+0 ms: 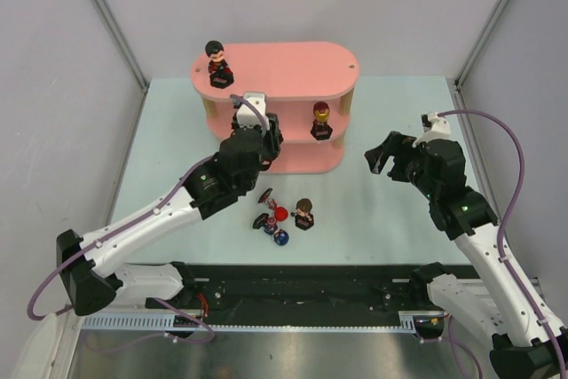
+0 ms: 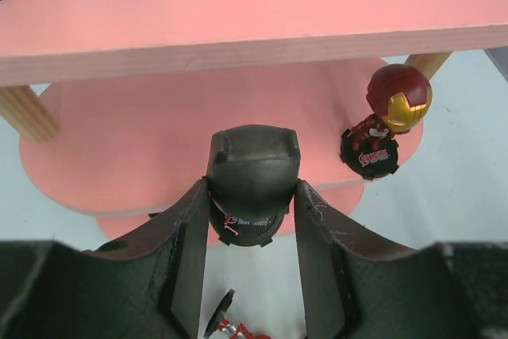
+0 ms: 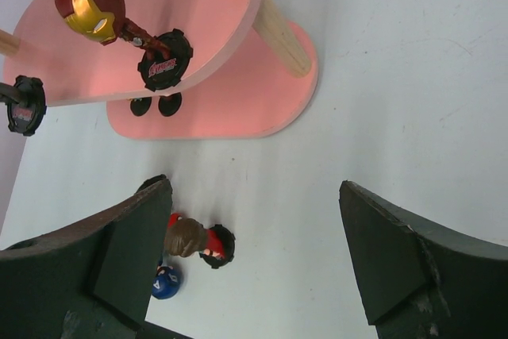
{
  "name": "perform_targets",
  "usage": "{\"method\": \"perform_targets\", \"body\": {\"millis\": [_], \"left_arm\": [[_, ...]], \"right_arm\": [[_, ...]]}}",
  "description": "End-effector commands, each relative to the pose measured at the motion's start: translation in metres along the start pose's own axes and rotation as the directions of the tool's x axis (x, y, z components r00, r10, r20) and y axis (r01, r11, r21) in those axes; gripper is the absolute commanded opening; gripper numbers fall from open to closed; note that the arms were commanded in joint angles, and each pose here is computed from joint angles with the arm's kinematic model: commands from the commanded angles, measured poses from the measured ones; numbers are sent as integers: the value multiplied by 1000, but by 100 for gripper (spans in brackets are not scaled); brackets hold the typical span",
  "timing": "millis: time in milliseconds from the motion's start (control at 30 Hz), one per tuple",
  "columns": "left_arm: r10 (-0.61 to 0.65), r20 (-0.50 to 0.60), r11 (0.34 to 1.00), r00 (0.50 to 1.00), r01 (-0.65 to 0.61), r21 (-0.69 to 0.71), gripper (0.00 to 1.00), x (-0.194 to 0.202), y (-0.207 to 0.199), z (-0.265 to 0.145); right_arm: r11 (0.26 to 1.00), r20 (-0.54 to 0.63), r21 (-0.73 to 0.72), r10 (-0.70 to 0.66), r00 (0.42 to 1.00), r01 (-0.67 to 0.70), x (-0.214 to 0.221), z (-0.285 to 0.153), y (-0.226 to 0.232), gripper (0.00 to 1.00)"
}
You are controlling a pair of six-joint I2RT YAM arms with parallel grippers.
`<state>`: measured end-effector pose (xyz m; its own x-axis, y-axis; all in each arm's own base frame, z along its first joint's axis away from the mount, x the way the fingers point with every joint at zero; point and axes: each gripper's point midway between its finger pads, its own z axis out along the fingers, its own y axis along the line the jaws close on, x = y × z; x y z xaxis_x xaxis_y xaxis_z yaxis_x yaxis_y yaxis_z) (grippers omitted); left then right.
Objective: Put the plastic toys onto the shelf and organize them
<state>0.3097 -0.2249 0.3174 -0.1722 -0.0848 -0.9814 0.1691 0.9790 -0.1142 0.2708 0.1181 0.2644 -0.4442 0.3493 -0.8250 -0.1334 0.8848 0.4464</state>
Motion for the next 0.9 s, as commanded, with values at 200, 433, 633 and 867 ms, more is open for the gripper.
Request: {"method": "perform_targets", "body": {"millis": [200, 433, 633, 867], "left_arm": [[-43, 94, 999, 995, 44, -7, 28, -38, -15, 20], [-60, 90, 998, 994, 61, -5, 28, -37, -17, 21], [-82, 89, 997, 993, 82, 0, 27, -37, -15, 21], [-109, 110, 994, 988, 109, 4, 27, -41, -14, 19]], "right_arm": [[1000, 48, -16, -19, 999, 19, -15, -3, 3, 91], [1000, 57, -15, -26, 998, 27, -17, -3, 2, 92], [997, 64, -63, -47, 997, 51, -26, -3, 14, 91], [998, 64, -57, -39, 997, 42, -29, 4, 14, 92]]}}
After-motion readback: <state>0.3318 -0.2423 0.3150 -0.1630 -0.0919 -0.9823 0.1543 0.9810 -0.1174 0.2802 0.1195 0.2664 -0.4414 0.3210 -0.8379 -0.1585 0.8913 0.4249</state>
